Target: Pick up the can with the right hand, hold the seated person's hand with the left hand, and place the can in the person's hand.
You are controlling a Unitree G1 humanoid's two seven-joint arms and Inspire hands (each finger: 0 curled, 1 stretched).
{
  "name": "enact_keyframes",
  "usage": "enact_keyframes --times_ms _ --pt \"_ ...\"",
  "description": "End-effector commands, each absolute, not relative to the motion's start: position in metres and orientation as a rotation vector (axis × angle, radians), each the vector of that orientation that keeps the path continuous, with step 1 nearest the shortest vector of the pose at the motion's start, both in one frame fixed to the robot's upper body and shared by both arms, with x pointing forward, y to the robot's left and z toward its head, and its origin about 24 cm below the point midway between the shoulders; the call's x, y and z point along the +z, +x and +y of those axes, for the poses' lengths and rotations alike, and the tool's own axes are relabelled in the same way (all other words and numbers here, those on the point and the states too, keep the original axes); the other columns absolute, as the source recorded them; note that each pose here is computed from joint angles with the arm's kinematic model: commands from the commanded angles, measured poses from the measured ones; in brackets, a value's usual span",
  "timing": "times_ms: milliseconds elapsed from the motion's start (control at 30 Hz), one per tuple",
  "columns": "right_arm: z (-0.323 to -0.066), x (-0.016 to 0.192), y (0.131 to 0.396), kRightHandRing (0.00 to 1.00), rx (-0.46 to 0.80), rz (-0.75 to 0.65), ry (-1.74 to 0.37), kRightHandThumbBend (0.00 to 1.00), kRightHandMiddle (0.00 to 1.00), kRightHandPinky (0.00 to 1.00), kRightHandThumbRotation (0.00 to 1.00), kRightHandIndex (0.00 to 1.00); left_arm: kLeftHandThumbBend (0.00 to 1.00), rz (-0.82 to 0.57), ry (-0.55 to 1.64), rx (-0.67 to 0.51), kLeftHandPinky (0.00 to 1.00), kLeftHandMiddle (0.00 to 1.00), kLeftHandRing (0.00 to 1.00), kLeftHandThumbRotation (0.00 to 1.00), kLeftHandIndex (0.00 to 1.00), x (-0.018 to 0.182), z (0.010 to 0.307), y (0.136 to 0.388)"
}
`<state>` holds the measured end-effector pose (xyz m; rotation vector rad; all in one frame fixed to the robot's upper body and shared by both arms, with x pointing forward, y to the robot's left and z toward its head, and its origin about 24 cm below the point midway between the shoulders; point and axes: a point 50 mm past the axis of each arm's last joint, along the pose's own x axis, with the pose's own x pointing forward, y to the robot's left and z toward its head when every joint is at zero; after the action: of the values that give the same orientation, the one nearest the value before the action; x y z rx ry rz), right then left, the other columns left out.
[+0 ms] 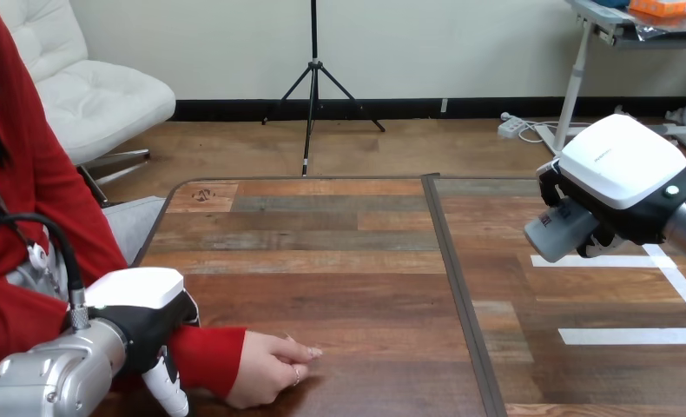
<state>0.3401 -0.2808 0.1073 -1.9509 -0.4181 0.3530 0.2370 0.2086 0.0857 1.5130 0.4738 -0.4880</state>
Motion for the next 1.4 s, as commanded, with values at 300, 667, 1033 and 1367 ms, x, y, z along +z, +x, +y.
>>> enact_keyframes --times_ms 300,667,1033,1367 --pt "-0.2738 0.1395 0.3529 0.46 0.245 -0.498 -1.920 0.76 0.50 0.39 0.00 0.46 0.74 0.406 1.493 -0.430 0.20 0.39 0.28 0.00 0.52 0.0952 0.2079 0.2484" --pt "-0.2741 0.1396 0.3528 0.46 0.250 -0.484 -1.926 0.74 0.50 0.39 0.00 0.47 0.75 0.401 1.469 -0.435 0.18 0.39 0.26 0.00 0.51 0.0943 0.2074 0.2481" --pt "-0.2744 0.1395 0.3529 0.46 0.249 -0.476 -1.926 0.74 0.50 0.39 0.00 0.47 0.74 0.370 1.457 -0.434 0.18 0.38 0.26 0.00 0.49 0.0931 0.2064 0.2472" --pt "-0.2742 0.1388 0.3525 0.47 0.248 -0.480 -1.917 0.74 0.50 0.39 0.00 0.47 0.69 0.347 1.439 -0.426 0.19 0.38 0.27 0.00 0.47 0.0927 0.2049 0.2466"
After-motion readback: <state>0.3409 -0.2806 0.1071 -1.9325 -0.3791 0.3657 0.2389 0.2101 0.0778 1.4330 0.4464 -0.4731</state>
